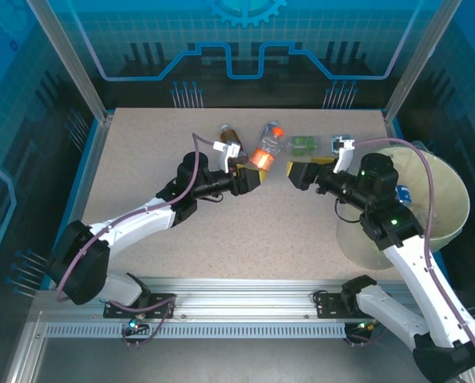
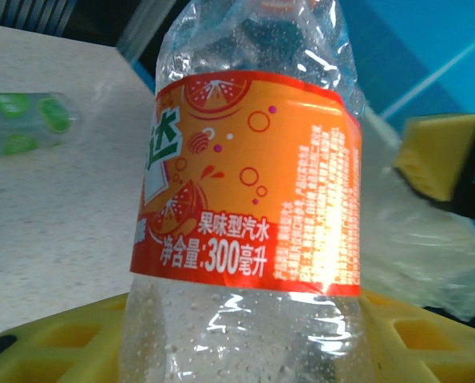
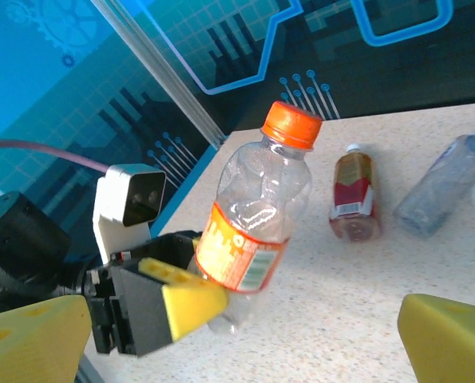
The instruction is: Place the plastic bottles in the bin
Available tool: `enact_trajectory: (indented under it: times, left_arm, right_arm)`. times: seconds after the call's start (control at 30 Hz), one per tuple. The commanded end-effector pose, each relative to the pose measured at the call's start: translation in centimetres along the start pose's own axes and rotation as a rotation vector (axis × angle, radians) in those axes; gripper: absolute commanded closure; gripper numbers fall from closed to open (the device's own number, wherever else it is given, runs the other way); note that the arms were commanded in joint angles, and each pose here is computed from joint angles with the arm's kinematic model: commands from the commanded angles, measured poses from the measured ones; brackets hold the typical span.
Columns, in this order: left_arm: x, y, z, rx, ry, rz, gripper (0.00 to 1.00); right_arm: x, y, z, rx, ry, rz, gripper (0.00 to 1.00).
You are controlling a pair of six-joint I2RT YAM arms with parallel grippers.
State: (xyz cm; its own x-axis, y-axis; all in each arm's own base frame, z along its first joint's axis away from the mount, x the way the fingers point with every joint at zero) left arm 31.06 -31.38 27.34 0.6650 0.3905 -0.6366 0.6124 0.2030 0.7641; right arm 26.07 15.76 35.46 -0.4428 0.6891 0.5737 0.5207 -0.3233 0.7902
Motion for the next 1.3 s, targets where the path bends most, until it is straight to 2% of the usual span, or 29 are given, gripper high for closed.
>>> enact_trajectory:
  times: [0.0,0.1,0.23,0.33,0.67,1.0,1.17,1.2,1.23,1.27]
  left_arm:
    - [-5.2,1.1,-0.4,-0.037,-0.166,0.007,0.62]
    - [-6.7,0.8,-0.1,-0.037,-0.21,0.01,0.62]
    - [-8.4,0.7,0.0,-0.051,-0.266,0.015,0.61]
    - [-8.7,0.5,0.2,-0.037,-0.271,0.028,0.61]
    - [-8.7,0.2,0.4,-0.022,-0.275,0.04,0.61]
    - [-8.6,0.0,0.6,-0.003,-0.276,0.047,0.59]
    - [-8.2,-0.4,0.7,0.045,-0.229,0.091,0.52]
    - [-8.2,-0.4,0.7,0.049,-0.222,0.1,0.48]
    - [-8.1,-0.4,0.7,0.055,-0.216,0.102,0.39]
    - [-8.2,-0.4,0.7,0.064,-0.211,0.105,0.25]
  right_arm:
    - [1.5,1.0,1.2,-0.037,0.074,0.057,0.0]
    - [2.1,0.8,2.2,-0.017,0.097,0.064,0.0]
    - [1.3,0.4,3.1,-0.002,0.042,0.08,0.0]
    - [1.8,-0.2,3.7,0.043,0.071,0.069,0.01]
    - [2.9,-0.3,4.4,0.059,0.139,0.058,0.26]
    - [2.1,-0.2,4.4,0.038,0.089,0.064,0.48]
    - [1.4,0.1,3.8,0.016,0.039,0.046,0.55]
    - [1.5,0.1,3.6,0.013,0.04,0.037,0.56]
    - [1.6,0.2,3.5,0.006,0.043,0.025,0.56]
    - [1.6,0.3,3.2,-0.005,0.041,0.01,0.57]
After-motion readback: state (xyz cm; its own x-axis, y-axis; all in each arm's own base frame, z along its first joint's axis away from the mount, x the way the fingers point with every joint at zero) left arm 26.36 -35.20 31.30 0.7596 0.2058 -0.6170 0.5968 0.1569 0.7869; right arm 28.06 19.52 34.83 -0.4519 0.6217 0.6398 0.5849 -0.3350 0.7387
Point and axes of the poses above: each hand's point on the last joint's axis, 136 mm out from that joint toward the fingers, its own z axis out along the fingers, its own x axis along the line the jaws close on, y = z × x, the point moved 1 cm from there along -z, back along the fingers, and after that the axes turned 2 degrees about z, right-handed, at the moved point
